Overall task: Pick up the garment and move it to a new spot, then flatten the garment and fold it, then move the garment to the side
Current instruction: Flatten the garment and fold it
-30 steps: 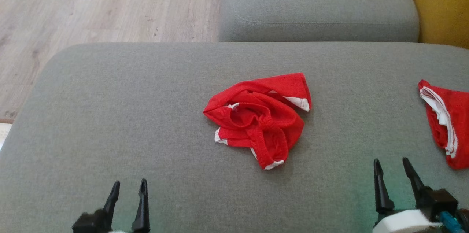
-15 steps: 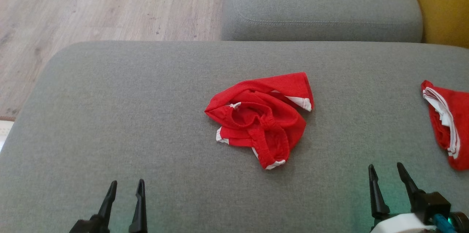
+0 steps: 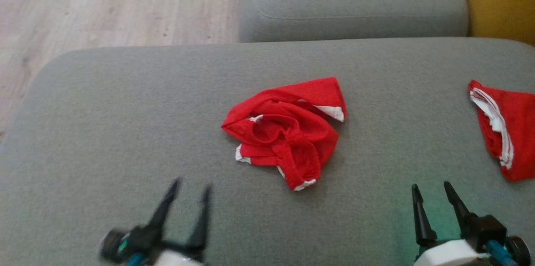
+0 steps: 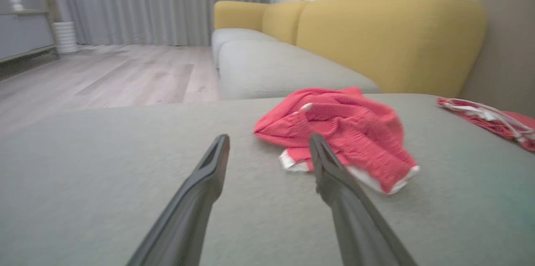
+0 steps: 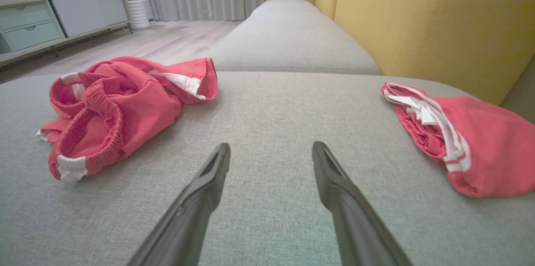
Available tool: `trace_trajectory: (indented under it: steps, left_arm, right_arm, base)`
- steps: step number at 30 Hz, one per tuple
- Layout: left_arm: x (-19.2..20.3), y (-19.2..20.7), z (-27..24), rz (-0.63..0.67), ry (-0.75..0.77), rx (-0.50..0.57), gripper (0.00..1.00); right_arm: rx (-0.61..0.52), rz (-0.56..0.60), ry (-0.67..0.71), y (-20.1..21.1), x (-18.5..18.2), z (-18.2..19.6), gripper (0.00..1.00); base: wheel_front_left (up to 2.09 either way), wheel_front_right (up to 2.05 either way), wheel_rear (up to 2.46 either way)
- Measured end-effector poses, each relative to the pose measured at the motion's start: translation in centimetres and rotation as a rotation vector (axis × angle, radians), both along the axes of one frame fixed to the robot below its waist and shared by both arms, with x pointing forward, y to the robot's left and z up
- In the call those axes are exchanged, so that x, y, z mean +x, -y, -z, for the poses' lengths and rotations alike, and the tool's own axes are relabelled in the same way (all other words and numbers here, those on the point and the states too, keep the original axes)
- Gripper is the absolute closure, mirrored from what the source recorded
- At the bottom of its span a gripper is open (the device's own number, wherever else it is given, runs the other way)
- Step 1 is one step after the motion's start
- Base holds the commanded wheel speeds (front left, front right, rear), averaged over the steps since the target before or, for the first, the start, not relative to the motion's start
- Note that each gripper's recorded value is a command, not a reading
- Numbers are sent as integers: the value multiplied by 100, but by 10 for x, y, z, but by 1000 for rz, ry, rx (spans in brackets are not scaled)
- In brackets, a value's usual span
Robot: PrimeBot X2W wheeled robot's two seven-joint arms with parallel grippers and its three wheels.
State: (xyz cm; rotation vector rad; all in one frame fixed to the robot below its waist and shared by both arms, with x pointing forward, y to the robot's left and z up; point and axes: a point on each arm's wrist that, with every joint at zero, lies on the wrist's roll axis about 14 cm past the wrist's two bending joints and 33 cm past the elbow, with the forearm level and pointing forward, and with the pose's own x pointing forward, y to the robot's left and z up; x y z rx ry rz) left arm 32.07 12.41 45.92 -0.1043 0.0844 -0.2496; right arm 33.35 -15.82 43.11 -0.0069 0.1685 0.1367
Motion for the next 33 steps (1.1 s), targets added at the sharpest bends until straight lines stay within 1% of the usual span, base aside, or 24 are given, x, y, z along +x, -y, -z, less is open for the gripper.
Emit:
trace_trajectory:
  steps: [4,6,8,10,13,16,21,28,30,31,33]
  left_arm:
    - [20,74,-31,239,101,11,0]
    - [23,109,-37,354,121,20,0]
    - [21,141,-32,478,103,59,0]
    - [20,165,-23,573,70,85,0]
    - [17,184,-1,668,-10,131,0]
    - [22,185,25,694,-96,181,0]
    - [26,175,64,692,-239,256,0]
    - [31,157,83,641,-327,324,0]
    - [32,151,88,624,-359,334,57]
    - [33,150,88,616,-371,332,100]
    - [37,148,85,595,-386,311,100]
  right_arm:
    - [15,19,7,3,0,-2,0]
    - [26,35,12,7,1,-4,0]
    - [34,57,15,13,2,-5,0]
    - [38,77,16,18,3,-5,0]
    - [49,109,13,26,2,-5,0]
    - [53,151,0,38,-3,-1,0]
    - [53,203,-17,53,-12,3,0]
    - [51,220,-13,58,-13,2,0]
    - [52,218,-10,58,-12,1,0]
    - [52,217,-8,57,-12,1,0]
    - [53,214,-5,56,-12,0,0]
  base:
    - [0,0,0]
    - [0,0,0]
    - [0,0,0]
    - [0,0,0]
    - [0,0,0]
    - [0,0,0]
    - [0,0,0]
    - [0,0,0]
    - [0,0,0]
    - [0,0,0]
    - [0,0,0]
